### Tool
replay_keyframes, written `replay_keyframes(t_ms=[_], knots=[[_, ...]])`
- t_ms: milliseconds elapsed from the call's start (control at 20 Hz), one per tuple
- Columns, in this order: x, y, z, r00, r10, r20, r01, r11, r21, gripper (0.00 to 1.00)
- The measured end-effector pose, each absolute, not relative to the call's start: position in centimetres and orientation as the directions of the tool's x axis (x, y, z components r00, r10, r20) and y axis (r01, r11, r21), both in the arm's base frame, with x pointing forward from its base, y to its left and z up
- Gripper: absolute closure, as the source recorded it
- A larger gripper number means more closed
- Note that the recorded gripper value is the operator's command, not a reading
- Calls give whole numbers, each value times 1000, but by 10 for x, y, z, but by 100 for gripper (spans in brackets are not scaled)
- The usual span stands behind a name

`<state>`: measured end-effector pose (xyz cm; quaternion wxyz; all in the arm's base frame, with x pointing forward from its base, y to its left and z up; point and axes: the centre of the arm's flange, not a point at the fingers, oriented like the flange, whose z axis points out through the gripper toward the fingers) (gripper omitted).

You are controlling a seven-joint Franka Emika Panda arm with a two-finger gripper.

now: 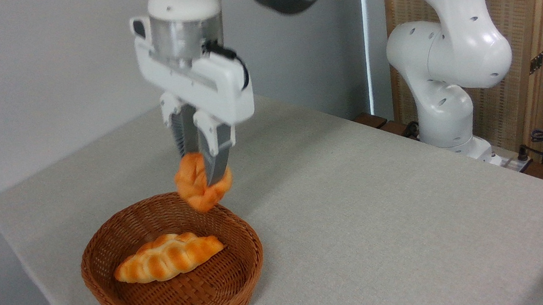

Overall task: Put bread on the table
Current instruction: 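Carry the held bun away from the basket and lower it toward the table, then open the gripper to release the bun and raise the gripper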

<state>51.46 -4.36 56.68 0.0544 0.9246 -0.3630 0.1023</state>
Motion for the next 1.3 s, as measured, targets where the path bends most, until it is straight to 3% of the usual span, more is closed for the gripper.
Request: replay_keyframes(t_ms=[150,250,350,550,1300], knots=[[483,-57,567,669,-715,205,-735,-676,42,40],[462,-64,547,635,-759,142,-769,-638,29,40],[446,-74,523,604,-793,78,-797,-603,31,20],[435,-81,491,584,-811,21,-810,-582,65,0],[438,-81,480,587,-809,7,-807,-585,80,0]])
